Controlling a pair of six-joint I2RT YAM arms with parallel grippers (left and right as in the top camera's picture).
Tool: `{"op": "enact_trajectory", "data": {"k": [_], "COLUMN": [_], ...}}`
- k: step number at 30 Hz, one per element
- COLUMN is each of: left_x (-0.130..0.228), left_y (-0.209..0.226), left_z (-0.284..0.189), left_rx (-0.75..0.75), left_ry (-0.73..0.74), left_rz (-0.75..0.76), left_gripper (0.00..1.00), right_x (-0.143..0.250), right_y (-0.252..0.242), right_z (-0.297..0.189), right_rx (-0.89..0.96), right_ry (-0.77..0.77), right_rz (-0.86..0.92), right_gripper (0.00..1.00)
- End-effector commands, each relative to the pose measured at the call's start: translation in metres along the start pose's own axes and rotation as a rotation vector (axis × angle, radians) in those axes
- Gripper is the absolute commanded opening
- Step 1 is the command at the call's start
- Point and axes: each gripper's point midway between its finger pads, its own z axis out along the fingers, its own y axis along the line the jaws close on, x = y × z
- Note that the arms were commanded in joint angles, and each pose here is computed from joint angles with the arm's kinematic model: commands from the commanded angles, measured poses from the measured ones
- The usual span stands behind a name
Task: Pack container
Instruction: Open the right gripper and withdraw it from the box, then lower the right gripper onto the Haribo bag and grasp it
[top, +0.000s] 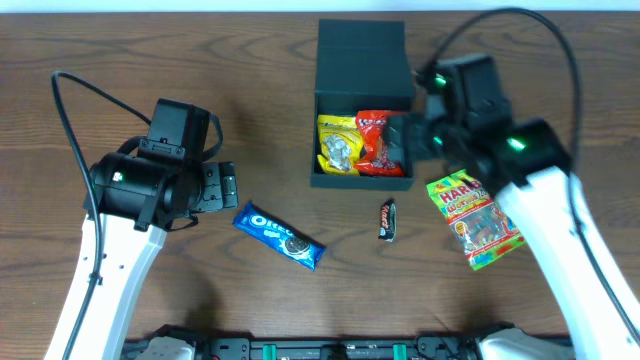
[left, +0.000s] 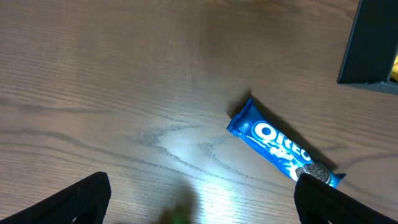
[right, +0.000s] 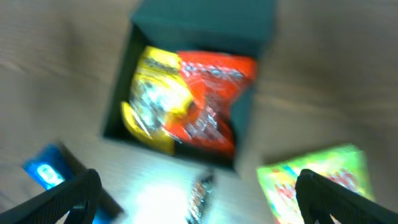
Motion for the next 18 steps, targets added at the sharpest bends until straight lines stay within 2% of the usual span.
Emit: {"op": "enact_trajectory", "data": {"k": [1, 5, 11, 18], "left_x": [0.000, 0.001, 0.003, 0.003], "left_y": [0.004, 0.005, 0.006, 0.006], "left_z": [-0.002, -0.002, -0.002, -0.002], "left_rx": [-0.018, -0.019, -0.022, -0.022], "left_ry": [-0.008, -0.003, 0.005, 0.005], "left_rz": [0.009, 0.010, 0.012, 0.011], "left_gripper": [0.95, 0.95, 0.95, 0.95], "right_x": [0.016, 0.041, 0.065, 0.081], "right_y": [-0.032, -0.053, -0.093, -0.130], "right_z": [-0.009, -0.011, -0.013, -0.003], "right_rx": [0.119, 0.155, 0.232, 0.269], "right_ry": [0.057, 0.178, 0.307, 0.335], "right_rz": [-0.115, -0.171, -0.087, 0.042], "right_gripper": [0.99, 0.99, 0.99, 0.99]}}
